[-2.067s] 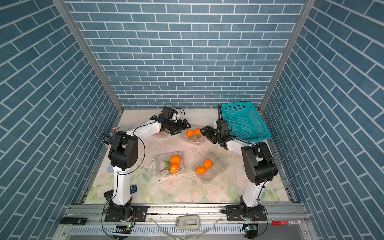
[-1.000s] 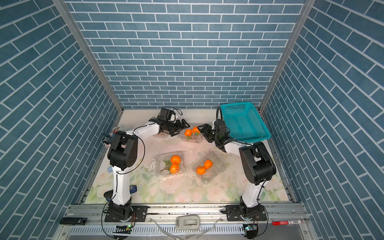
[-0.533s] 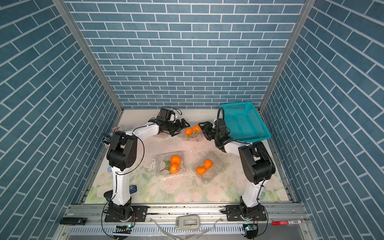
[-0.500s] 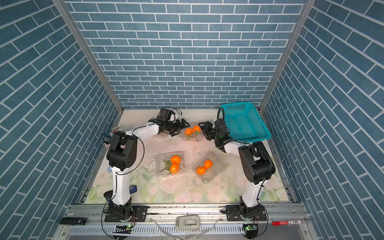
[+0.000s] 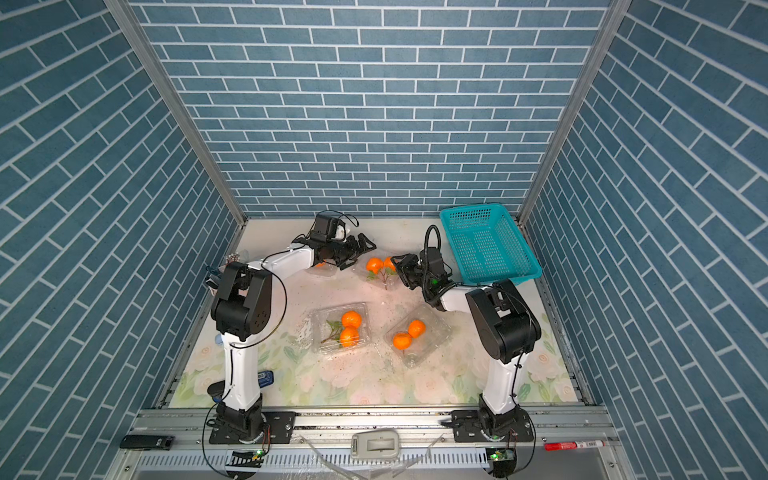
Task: Take oranges out of containers
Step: Open the packing box at the center of the board.
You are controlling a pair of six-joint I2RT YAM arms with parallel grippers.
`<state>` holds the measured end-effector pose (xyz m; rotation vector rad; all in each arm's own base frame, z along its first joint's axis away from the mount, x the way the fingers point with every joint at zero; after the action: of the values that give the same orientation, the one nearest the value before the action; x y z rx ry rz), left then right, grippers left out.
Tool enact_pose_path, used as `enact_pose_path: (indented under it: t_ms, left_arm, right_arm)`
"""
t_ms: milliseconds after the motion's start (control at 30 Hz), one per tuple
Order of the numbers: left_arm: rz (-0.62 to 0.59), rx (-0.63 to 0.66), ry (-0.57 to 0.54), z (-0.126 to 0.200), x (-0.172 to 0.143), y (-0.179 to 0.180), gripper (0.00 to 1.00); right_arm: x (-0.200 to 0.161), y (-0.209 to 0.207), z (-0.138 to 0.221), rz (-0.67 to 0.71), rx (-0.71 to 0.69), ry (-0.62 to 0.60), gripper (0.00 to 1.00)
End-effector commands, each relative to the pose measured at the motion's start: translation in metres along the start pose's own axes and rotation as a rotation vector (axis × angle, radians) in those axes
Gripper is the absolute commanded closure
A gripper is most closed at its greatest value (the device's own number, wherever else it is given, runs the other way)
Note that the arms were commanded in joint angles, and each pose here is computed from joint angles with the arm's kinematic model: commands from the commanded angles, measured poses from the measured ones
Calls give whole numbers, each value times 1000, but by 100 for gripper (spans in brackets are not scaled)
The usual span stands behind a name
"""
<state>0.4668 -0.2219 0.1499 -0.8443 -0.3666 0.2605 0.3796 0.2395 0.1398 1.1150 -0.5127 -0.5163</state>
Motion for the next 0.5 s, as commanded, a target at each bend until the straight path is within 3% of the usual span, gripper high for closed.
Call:
enact_pose_path:
  t_ms: [0,300,467]
  left_arm:
    - [-6,-74,53,6,-4,-21,1]
    - [62,-66,22,30,12,-14,1]
    - [7,12,-13,48,16,-17,1]
  right_arm:
    - [-2,7,-6,-51,65,-26,58]
    - [13,11,-13,-176,98,-139,70]
    - [18,10,-14,-230,100,-188,72]
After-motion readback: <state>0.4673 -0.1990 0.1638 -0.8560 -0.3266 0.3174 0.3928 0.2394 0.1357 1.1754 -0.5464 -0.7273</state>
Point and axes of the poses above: each gripper's point midway between its finger pads, its own z axis back along the fingers, its own y axis along the line the jaws close on, x = y × z, the point moved 7 cm from there along z, back along the fingers, and after that the axes turned 4 degrees about z, right-handed, at the moved point
